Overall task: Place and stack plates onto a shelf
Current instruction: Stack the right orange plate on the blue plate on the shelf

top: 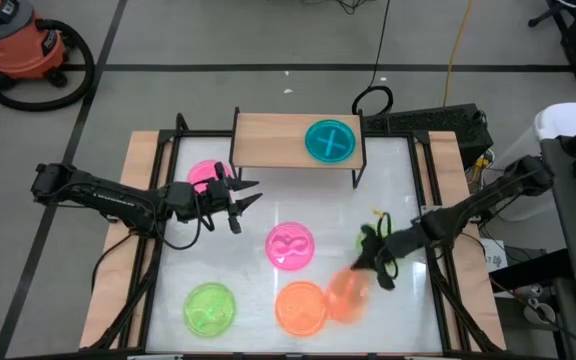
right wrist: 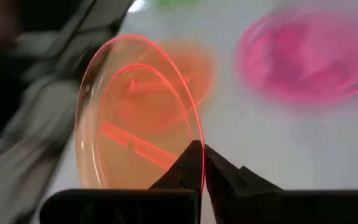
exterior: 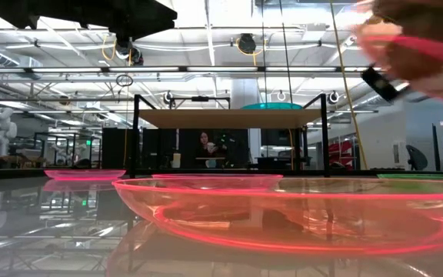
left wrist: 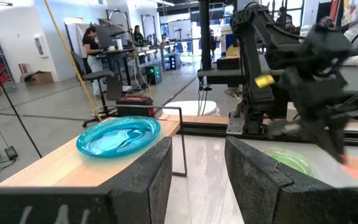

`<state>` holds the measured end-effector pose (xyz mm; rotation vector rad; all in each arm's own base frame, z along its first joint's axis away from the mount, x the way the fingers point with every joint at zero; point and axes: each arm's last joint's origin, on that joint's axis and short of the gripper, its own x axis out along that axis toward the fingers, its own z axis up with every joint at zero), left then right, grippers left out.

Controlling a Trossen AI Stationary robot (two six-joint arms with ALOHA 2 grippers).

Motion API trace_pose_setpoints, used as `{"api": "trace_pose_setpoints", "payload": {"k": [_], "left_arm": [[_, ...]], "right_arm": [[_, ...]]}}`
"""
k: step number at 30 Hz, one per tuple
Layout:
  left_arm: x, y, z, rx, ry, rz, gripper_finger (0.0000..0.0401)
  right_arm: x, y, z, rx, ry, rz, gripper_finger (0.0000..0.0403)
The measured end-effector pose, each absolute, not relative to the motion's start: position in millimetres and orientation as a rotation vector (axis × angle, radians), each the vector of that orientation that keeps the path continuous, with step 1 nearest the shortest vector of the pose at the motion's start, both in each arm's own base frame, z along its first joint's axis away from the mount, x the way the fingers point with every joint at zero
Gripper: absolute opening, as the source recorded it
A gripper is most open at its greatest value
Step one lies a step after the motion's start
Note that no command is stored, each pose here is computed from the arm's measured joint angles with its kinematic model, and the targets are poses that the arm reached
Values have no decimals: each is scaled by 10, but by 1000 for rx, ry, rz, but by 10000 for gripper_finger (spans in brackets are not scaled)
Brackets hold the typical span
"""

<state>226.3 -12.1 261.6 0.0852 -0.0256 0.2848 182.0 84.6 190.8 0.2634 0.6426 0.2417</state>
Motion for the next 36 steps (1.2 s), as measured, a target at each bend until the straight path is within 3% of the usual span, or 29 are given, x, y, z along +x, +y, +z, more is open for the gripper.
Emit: {"api": "trace_pose_setpoints", "payload": {"k": [9,14,20,24,36], "left_arm": [[2263,-121,2616,85,-26,285,154],[2263,-121,2616,90,-25,285,154],[2265,-91,2616,96,-23,299,154],[2265,-69,2616,92,-24,308,154],[2266,-72,2587,80,4,305,154]], "right_arm": [[1829,252,2459,73,118,-382,0],[1746,-132,2758,33,-113,-586,0],[1728,-670,2848,76,-55,-741,0],[1774,-1006,2842,136,33,-737,0],[1791,-1530,2526,234,179,-833,0]]}}
